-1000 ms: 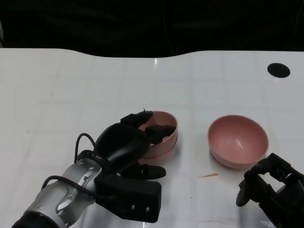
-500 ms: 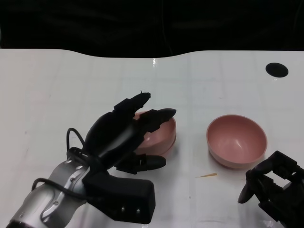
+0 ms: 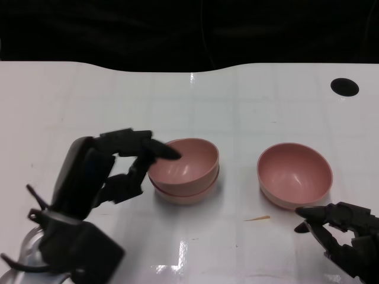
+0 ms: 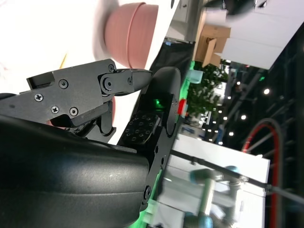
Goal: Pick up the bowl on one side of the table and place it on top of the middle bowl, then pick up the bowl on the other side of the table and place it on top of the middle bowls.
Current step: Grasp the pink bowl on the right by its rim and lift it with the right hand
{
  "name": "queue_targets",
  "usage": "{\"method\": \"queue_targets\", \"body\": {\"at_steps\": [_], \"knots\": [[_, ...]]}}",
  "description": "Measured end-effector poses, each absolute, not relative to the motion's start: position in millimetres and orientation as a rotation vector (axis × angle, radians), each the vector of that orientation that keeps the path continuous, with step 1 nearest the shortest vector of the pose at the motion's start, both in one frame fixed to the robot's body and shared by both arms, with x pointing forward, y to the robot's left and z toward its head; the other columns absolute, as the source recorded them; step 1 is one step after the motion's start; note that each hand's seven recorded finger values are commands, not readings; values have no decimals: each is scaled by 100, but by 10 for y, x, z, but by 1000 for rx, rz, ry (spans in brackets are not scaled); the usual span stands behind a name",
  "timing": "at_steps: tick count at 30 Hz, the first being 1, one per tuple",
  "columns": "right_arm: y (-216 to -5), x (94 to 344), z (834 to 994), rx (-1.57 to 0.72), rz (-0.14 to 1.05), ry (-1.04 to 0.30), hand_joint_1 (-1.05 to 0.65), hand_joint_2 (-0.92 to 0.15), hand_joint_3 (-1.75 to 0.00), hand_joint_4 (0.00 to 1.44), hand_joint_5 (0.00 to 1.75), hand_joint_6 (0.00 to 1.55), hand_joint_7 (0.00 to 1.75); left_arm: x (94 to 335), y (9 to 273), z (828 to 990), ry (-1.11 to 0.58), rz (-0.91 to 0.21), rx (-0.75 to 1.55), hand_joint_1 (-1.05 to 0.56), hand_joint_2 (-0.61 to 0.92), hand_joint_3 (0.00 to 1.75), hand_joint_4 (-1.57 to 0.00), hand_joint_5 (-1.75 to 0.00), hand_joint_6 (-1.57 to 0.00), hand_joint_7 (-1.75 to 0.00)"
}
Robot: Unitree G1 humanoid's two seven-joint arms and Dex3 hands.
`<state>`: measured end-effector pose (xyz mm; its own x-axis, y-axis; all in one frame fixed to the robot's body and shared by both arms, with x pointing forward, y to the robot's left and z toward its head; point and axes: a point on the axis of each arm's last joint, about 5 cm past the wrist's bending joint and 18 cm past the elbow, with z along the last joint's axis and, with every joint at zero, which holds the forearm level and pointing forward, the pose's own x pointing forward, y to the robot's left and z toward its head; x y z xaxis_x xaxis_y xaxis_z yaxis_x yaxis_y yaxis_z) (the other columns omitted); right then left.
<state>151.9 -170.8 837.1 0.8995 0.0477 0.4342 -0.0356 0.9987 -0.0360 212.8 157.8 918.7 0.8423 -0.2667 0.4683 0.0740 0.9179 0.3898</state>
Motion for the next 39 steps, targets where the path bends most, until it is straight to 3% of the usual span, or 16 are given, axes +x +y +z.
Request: {"method": "queue_targets", "body": {"at_steps": [5, 7, 10, 12, 23, 29, 39], "knots": [[-1699, 1560, 8374, -55, 56, -501, -36, -92, -14, 74, 81, 105, 8, 2056, 1711, 9239, -451, -214, 284, 4, 46, 137, -88, -175, -73, -170], [-1705, 1566, 8387, -104, 86, -526, -43, -92, -15, 80, 43, 96, 2, 2021, 1799, 9210, -385, -222, 173, 9, 53, 139, -88, -175, -71, -174], [-1807, 1555, 8435, -215, 123, -593, -44, -92, -16, 84, 27, 93, 1, 1895, 2024, 9047, -231, -211, 13, 9, 57, 135, -86, -175, -70, -175], [-1828, 1575, 8451, -235, 119, -612, -45, -92, -16, 85, 24, 92, 0, 1830, 2090, 8977, -173, -206, -16, 10, 58, 135, -86, -175, -70, -175], [-1795, 1614, 8479, -268, 127, -633, -47, -92, -18, 85, 17, 89, 0, 1784, 2183, 8930, -103, -246, -125, 12, 65, 141, -88, -175, -70, -175], [-1831, 1590, 8587, -400, 122, -654, -50, -92, -20, 82, 13, 84, 0, 1691, 2217, 8807, 30, -265, -300, 12, 70, 141, -88, -175, -68, -175], [-1885, 1582, 8708, -517, 113, -667, -53, -92, -21, 76, 9, 78, 0, 1681, 2211, 8762, 57, -262, -347, 11, 73, 141, -88, -175, -67, -175]]}}
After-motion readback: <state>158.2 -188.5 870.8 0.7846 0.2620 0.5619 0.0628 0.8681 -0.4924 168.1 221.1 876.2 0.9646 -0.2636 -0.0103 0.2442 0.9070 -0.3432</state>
